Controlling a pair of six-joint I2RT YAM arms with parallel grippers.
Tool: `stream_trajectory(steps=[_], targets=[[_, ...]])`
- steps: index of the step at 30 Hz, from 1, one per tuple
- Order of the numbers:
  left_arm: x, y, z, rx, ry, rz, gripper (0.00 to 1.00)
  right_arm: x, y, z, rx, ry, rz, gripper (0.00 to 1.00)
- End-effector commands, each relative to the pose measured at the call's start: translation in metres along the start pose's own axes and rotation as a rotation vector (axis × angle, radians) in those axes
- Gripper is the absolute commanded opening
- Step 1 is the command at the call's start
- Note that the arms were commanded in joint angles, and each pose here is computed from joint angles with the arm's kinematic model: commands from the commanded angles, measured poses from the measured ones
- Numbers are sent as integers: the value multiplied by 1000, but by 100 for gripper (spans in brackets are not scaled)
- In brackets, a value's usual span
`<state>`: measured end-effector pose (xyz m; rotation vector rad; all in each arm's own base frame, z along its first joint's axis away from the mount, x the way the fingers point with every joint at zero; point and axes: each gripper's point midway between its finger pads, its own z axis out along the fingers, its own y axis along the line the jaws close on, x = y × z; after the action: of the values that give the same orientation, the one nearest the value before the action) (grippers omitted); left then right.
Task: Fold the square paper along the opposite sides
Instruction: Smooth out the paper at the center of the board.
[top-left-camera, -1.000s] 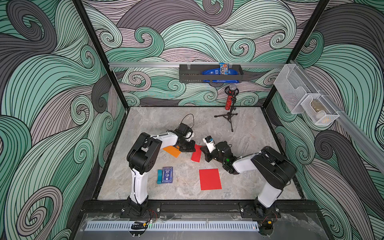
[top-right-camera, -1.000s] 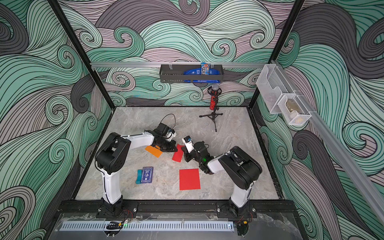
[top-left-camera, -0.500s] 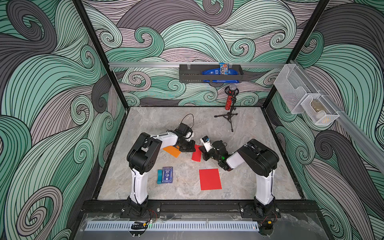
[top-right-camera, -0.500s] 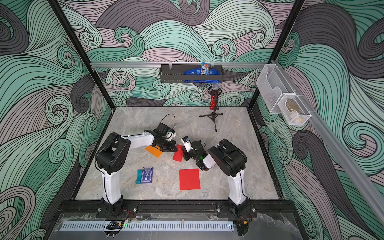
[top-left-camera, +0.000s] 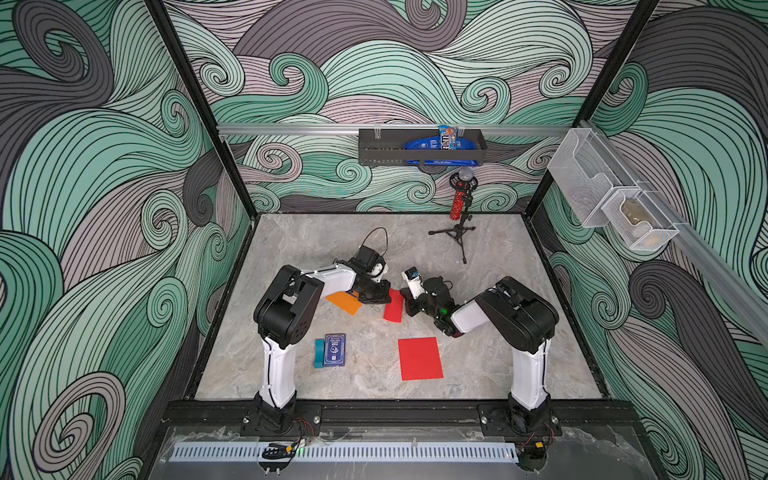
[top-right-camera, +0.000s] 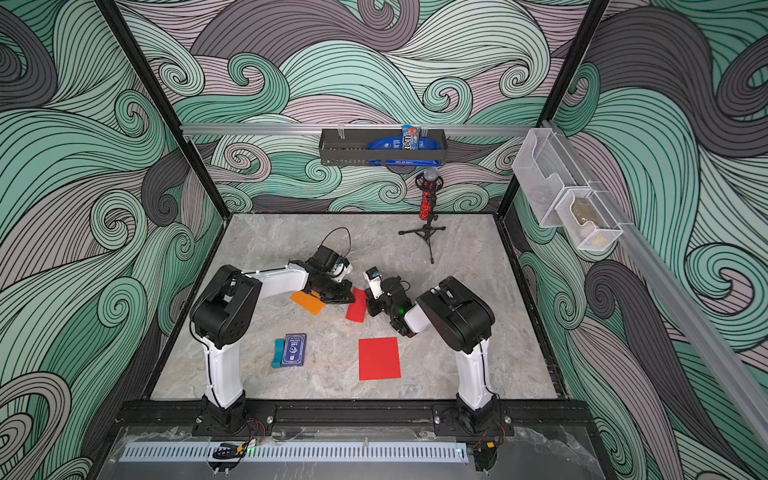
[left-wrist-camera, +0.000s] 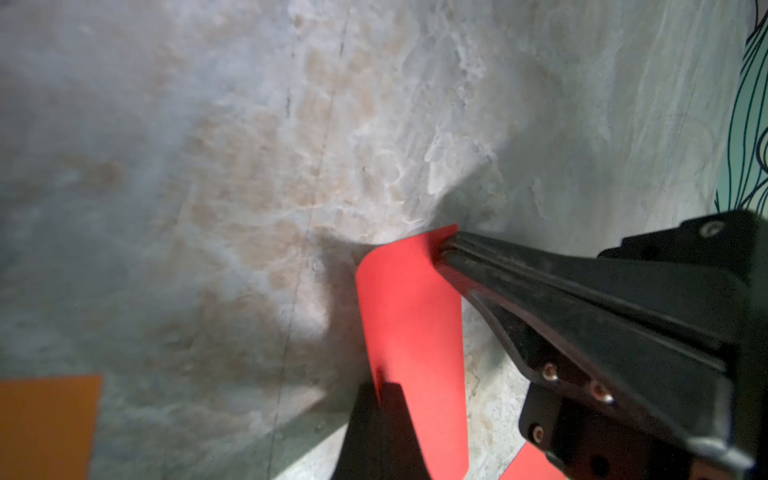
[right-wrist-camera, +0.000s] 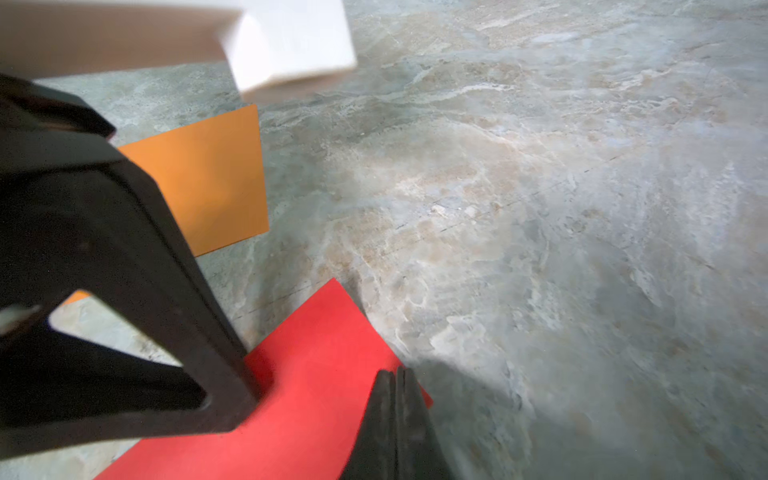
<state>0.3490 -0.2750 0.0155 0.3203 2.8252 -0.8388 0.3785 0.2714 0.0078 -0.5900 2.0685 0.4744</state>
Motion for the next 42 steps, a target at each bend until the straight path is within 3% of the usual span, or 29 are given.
stream_trajectory(steps=[1,13,16,18,21,32,42], targets=[[28,40,11,-141,85,-65,0,27,-23,-2,88,103,29,5],[28,43,11,-154,83,-67,0,18,-37,-9,109,92,73,5],[28,43,11,-154,83,-68,0,-6,-3,-21,-51,16,41,14],[28,42,11,-152,83,-65,0,-22,24,-42,-118,-97,-6,15],[27,41,11,-145,84,-67,0,-22,47,-54,-150,-139,-81,15],[25,43,10,-160,74,-66,0,35,61,-31,-149,64,-191,13],[28,50,13,-183,84,-74,0,74,68,-48,-138,162,-206,12]])
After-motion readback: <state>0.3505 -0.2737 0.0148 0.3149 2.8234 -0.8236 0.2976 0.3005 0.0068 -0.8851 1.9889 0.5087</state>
